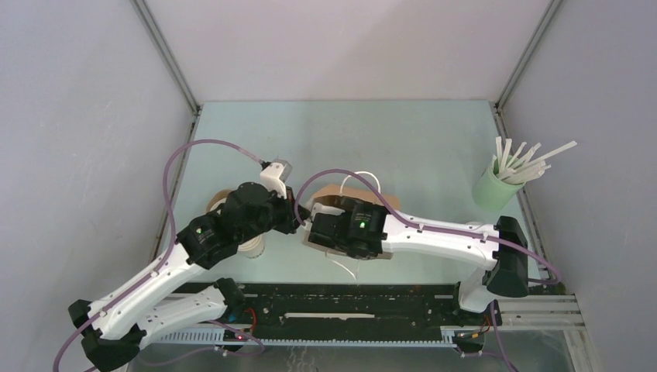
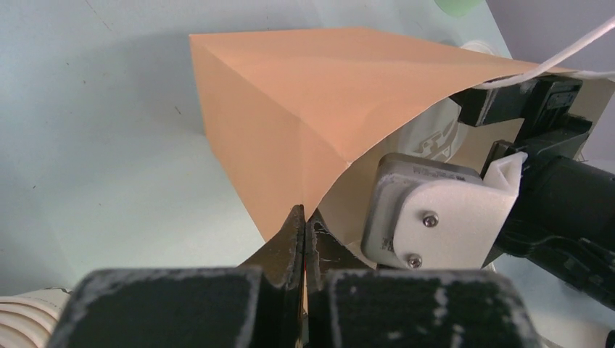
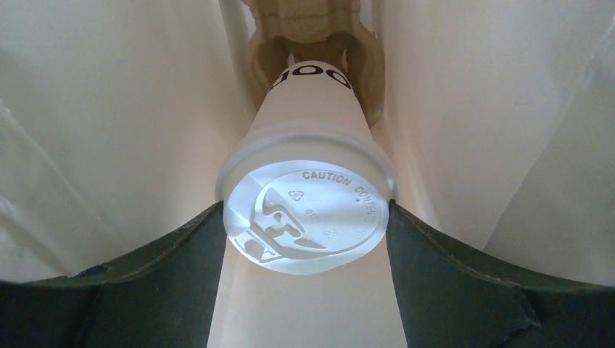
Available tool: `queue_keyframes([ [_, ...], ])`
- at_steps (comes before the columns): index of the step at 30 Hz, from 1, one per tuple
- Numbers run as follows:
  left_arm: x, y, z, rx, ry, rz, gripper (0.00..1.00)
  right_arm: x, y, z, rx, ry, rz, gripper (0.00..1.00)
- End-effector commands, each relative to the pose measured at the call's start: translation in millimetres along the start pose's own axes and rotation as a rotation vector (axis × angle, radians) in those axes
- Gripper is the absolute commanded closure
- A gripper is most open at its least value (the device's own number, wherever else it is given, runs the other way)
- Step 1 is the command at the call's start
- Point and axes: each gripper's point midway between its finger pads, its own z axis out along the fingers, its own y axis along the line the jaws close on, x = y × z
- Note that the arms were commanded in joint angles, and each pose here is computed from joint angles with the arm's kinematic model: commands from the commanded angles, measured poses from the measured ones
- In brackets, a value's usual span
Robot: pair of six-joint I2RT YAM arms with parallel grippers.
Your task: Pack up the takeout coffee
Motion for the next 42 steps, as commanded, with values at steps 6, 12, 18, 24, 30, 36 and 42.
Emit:
queue_keyframes([
  [6, 9.2, 0.7, -1.0, 0.025, 0.013, 0.044, 1.0, -1.1, -6.6, 9.6, -0.014, -0.043, -0.003, 0.58],
  [12, 14.6, 2.7, 1.0, 0.024, 0.024, 0.048, 1.0, 1.4, -5.6, 20.9, -0.085, -0.091, -0.018, 0.58],
  [18, 16.2, -1.4, -0.4, 0.049, 0.032, 0.051, 1.0, 2.6, -18.7, 23.7, -0.061, -0.107, 0.059, 0.58],
  [24, 9.3, -10.7, -4.1, 0.086, 0.027, 0.059, 1.0, -4.1, -24.2, 31.6, -0.014, -0.152, 0.132, 0.59],
  [30, -0.8, -15.0, -8.1, 0.088, 0.026, 0.087, 1.0, -6.4, -19.9, 35.1, -0.054, -0.217, 0.184, 0.58],
  [36, -7.0, -23.8, -10.3, 0.122, 0.03, 0.11, 1.0, 0.9, -23.6, 41.1, -0.073, -0.222, 0.204, 0.59],
  [42, -12.0, -28.3, -12.2, 0.135, 0.03, 0.119, 1.0, 0.1, -30.7, 51.2, -0.029, -0.198, 0.153, 0.59],
])
